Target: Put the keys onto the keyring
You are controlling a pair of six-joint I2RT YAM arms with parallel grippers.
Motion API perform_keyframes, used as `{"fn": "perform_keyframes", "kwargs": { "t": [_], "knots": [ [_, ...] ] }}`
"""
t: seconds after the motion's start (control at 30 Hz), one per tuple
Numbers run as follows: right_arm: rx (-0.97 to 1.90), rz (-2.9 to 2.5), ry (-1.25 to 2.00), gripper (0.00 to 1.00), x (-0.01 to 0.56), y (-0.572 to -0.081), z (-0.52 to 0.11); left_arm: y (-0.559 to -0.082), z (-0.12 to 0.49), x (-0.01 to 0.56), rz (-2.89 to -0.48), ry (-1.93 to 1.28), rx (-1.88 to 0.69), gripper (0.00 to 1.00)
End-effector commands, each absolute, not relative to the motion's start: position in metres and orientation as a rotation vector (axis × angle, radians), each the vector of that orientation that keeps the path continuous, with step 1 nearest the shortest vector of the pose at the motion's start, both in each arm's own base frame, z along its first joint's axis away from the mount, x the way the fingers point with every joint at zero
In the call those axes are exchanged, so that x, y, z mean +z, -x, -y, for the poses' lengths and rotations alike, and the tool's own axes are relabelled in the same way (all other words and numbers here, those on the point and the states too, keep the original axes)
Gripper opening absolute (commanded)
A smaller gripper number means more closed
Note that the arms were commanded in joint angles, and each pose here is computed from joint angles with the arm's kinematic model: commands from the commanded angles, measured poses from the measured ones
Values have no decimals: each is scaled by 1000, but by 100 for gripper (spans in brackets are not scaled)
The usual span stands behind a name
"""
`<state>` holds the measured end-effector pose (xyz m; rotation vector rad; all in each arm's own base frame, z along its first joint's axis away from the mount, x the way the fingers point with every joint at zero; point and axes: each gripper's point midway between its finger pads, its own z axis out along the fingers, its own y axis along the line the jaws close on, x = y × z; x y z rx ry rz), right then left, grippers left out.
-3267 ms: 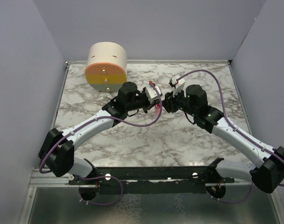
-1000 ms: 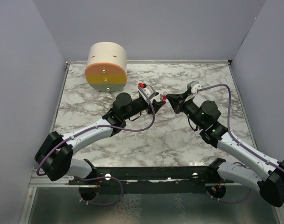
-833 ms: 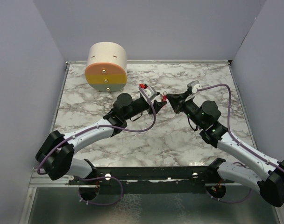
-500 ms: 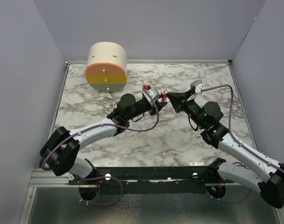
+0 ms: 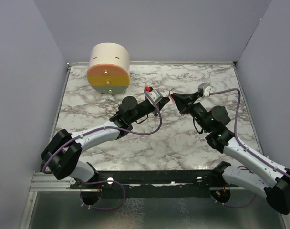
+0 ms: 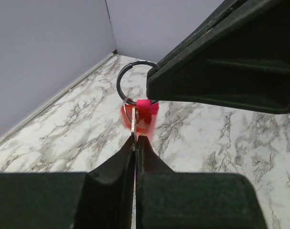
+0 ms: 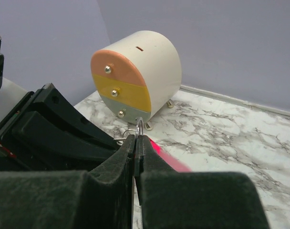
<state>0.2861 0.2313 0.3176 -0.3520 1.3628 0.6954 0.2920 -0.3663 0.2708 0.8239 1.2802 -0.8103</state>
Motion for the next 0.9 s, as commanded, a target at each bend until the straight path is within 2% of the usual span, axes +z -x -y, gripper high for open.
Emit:
{"fn": "perform_keyframes", "kwargs": {
  "t": [0.0,0.87],
  "knots": [
    [717,-1333,335,1,322,-283,-231,-285,370,290,-1206,-813,-835,0],
    [781,-1143,217,1,346,-290,-230,-268,390,270,-1266,-830,-952,0]
  ]
}}
